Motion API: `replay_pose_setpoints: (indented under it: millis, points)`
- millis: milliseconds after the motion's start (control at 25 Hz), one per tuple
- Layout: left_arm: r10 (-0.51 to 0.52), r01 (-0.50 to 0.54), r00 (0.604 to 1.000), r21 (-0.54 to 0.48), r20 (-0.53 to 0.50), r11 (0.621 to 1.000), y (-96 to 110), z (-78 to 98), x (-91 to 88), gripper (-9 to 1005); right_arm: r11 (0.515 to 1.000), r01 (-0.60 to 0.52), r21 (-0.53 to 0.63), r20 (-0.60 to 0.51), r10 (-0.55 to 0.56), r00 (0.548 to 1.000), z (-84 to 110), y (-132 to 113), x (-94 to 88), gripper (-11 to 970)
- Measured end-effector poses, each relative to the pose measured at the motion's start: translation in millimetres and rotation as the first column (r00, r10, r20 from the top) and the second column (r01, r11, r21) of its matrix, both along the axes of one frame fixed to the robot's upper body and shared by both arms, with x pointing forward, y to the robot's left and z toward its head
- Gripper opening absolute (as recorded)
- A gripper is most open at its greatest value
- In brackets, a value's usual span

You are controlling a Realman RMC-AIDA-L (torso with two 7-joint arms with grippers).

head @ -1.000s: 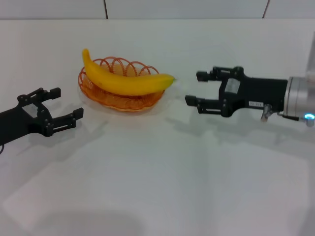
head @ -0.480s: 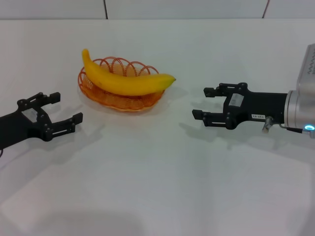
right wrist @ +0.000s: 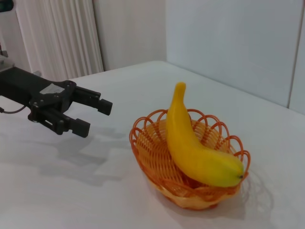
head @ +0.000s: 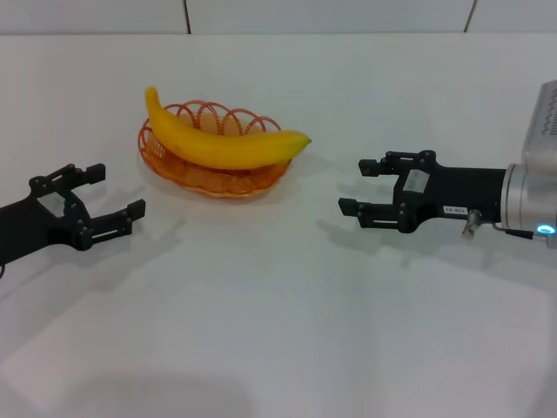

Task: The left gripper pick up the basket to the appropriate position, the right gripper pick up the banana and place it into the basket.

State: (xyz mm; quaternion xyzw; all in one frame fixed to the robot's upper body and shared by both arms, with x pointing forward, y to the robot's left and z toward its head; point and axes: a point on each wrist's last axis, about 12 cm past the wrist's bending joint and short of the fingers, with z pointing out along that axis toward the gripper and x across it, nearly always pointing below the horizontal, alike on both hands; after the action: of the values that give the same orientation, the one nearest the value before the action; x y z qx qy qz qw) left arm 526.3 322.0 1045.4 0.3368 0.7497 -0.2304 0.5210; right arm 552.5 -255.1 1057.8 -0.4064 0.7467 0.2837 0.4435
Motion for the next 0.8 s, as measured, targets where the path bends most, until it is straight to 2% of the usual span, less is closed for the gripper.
replay_pose_setpoints:
  millis: [800]
  points:
    - [-0.008,0.008,1.000,-0.001,0.005,1.000,-2.6,0.9,2.2,880,1.000,-0.008,0.001,0.006,0.008,1.000,1.7,2.8,2.0,724]
